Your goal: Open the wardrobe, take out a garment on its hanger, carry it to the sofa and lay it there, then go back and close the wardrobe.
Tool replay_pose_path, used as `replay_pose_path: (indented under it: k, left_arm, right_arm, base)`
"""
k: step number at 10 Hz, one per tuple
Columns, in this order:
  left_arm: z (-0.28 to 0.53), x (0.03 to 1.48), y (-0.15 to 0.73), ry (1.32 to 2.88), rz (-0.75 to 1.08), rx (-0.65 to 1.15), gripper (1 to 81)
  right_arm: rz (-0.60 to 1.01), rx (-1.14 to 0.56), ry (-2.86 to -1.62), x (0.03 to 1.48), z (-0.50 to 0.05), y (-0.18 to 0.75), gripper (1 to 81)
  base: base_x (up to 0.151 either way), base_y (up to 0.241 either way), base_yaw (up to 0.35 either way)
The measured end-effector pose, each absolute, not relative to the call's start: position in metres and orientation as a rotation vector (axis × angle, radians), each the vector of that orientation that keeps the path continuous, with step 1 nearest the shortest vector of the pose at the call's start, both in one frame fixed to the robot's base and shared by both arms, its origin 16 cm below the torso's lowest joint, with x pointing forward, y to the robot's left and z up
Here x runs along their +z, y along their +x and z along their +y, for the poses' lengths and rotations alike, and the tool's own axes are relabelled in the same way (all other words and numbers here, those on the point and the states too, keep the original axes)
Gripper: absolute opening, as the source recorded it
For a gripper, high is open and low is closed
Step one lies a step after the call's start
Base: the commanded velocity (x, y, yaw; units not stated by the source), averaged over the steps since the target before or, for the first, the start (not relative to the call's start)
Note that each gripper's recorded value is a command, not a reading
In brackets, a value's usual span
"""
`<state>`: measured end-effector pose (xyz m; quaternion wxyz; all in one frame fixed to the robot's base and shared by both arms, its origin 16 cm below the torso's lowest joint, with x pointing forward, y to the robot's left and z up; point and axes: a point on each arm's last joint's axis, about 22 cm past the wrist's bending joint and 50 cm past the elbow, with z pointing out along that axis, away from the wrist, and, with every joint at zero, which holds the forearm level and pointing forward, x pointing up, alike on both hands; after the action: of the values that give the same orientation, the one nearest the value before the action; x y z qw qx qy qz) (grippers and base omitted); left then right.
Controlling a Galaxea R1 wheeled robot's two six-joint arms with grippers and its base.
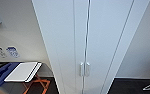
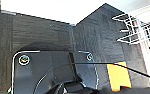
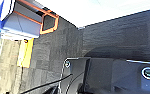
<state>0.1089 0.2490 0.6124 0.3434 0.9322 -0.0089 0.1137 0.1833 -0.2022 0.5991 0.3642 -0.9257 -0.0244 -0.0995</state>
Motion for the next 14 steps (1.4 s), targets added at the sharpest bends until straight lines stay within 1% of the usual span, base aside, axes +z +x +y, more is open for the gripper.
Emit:
replay_pose_path:
  k: [4,7,9,14]
  left_arm:
    - [0.251,0.667,0.168,2.363,-0.179,0.41,81.1]
    - [0.252,0.699,0.219,2.328,-0.313,0.539,81.1]
    - [0.24,0.721,0.249,2.282,-0.392,0.622,81.1]
    - [0.249,0.763,0.33,2.259,-0.496,0.794,81.1]
  right_arm:
    - [-0.129,-0.394,-2.287,0.661,-0.19,0.254,81.1]
    - [-0.183,-0.47,-2.241,0.695,-0.184,0.292,81.1]
    - [-0.242,-0.548,-2.186,0.726,-0.169,0.329,81.1]
    - [-0.335,-0.691,-2.125,0.778,-0.159,0.399,81.1]
  base:
    - [0.0,0.0,0.0]
    - [0.0,0.0,0.0]
    - [0.0,0.0,0.0]
    - [0.0,0.0,0.0]
